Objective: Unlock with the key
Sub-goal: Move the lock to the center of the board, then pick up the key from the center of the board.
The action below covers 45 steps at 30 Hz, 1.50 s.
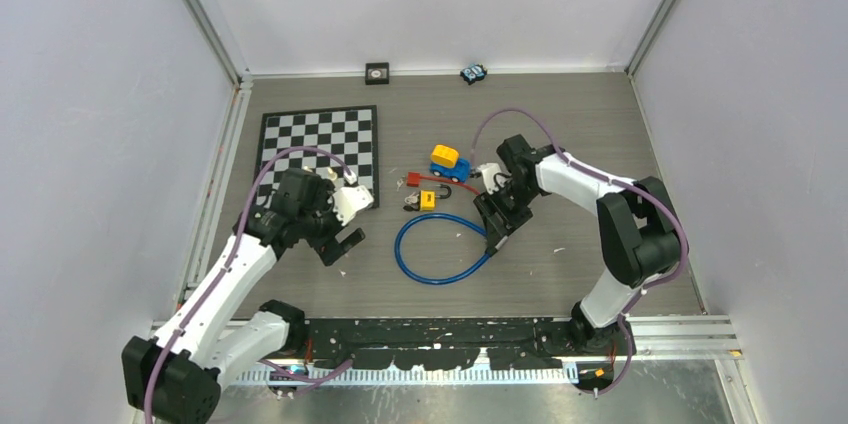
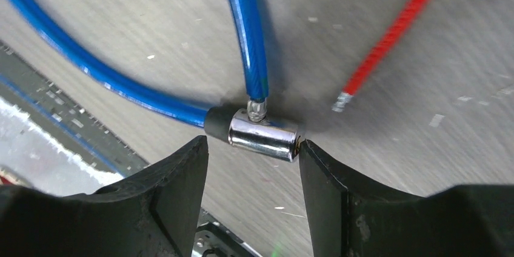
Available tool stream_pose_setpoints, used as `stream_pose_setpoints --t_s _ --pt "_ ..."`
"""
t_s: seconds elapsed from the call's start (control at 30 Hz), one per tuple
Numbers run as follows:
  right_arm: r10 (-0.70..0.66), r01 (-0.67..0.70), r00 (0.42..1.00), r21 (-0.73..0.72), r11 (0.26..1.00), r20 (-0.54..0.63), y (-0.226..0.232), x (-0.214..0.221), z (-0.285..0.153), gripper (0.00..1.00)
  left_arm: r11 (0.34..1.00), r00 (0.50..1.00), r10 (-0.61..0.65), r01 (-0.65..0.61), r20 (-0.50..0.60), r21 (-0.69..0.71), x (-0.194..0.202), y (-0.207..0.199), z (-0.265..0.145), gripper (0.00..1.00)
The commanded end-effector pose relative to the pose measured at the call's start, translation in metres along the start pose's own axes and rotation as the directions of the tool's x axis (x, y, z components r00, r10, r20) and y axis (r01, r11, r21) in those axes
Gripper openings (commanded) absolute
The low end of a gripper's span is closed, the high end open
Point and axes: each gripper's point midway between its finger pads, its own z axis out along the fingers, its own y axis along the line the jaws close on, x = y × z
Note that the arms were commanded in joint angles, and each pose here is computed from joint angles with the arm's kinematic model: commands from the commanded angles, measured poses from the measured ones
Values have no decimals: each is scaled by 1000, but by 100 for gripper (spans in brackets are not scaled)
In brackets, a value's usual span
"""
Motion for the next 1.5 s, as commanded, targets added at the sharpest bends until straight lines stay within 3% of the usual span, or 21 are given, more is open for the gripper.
stream_pose_setpoints --t_s 0.0,0.1,0.23,0.4,0.53,1.13,1.23,1.47 --pt "-63 63 998 -165 984 5 42 -3 -7 61 997 996 54 -57 -68 -44 6 18 6 98" --pt "-87 93 995 -156 983 47 47 -10 -17 61 994 985 108 -112 -137 -20 16 22 14 99" --pt "-119 121 984 -3 993 130 29 -25 -37 61 987 967 160 -163 -197 2 26 29 25 98" --pt "-129 128 975 18 992 181 29 -30 -50 61 962 934 274 -264 -229 74 30 32 35 86" --pt "-123 123 977 14 992 173 28 -28 -48 61 936 906 348 -322 -242 142 31 35 46 83" --pt "-100 102 980 -1 995 170 24 -26 -46 60 921 882 359 -281 -304 271 46 35 89 53" --pt "-95 98 981 -6 995 171 24 -26 -46 60 922 885 354 -276 -301 274 48 33 93 43" --pt "-139 146 965 -14 989 220 33 -40 -65 60 928 922 289 -204 -257 312 31 19 81 0"
